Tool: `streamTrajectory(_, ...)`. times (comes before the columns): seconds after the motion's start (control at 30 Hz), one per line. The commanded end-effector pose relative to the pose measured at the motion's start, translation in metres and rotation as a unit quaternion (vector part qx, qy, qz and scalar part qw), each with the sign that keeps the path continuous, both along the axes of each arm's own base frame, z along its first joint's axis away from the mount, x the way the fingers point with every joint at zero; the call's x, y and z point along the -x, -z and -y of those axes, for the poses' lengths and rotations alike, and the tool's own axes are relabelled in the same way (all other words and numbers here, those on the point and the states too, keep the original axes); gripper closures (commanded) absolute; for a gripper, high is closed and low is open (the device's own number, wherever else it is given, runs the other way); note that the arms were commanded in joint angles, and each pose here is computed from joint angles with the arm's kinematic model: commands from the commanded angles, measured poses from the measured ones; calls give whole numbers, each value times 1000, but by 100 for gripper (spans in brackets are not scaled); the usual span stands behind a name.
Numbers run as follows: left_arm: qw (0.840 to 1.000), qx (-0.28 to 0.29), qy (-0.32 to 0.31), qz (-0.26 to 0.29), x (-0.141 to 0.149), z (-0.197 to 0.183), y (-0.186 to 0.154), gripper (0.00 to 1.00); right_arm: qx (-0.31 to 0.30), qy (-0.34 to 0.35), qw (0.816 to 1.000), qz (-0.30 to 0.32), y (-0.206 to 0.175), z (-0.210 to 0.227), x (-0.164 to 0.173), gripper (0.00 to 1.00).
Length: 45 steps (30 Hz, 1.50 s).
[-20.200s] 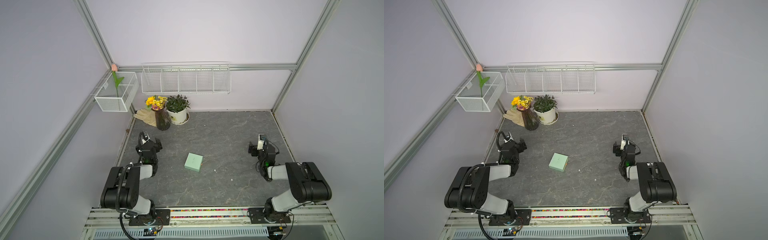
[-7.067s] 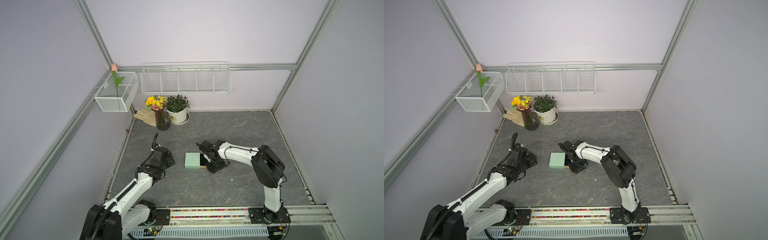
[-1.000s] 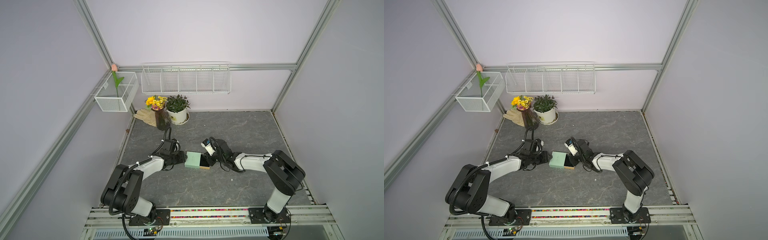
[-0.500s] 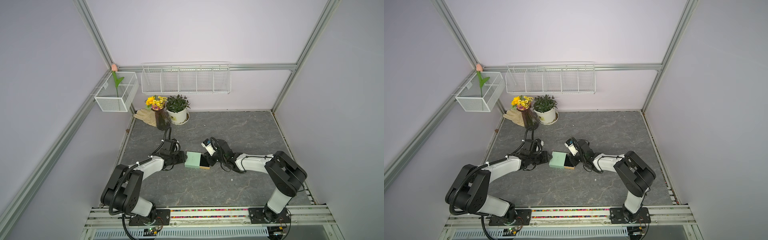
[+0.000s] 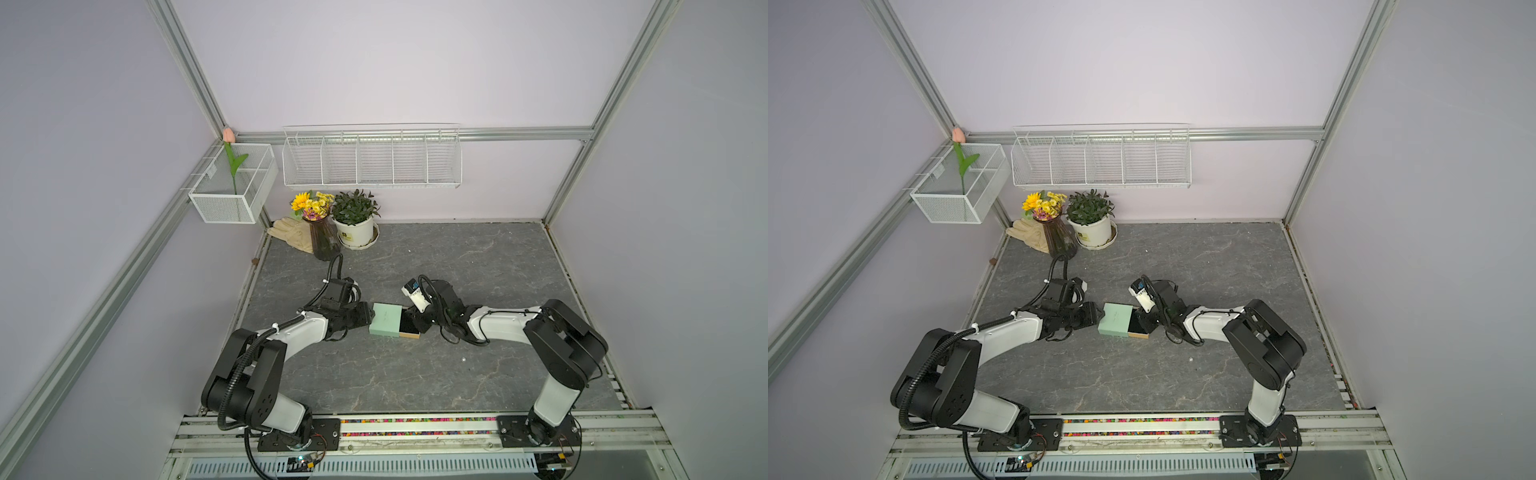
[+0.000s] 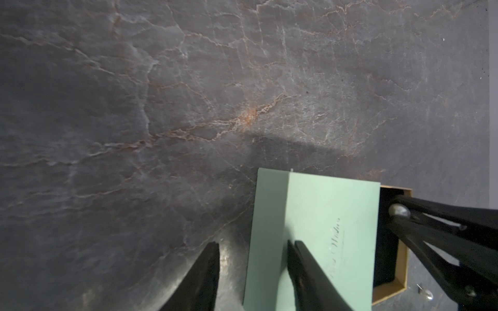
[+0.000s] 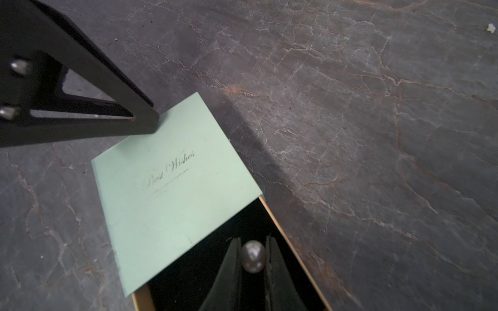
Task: Place the earrings into the drawer-style jewelry box
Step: Insert the earring into the inner lining.
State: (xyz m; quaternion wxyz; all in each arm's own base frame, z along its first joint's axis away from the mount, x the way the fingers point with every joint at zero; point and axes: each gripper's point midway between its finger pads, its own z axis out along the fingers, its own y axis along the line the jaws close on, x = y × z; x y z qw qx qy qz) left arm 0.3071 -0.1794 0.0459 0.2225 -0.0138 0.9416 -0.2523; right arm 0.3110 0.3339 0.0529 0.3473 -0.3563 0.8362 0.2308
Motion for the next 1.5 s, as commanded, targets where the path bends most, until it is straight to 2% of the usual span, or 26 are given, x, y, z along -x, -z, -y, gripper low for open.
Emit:
streamTrajectory(0.0, 1000, -17, -3, -10, 2, -4, 6, 54, 1, -9, 1000, 6, -2, -7, -4, 93)
streamTrajectory(1.17, 1000, -17, -2, -11, 2, -4, 6, 54, 37, -22, 999, 5, 10, 2, 6, 93)
streamTrajectory(1.47, 1000, -16, -2, -11, 2, -4, 8, 54, 27, -22, 999, 24, -10, -1, 3, 93)
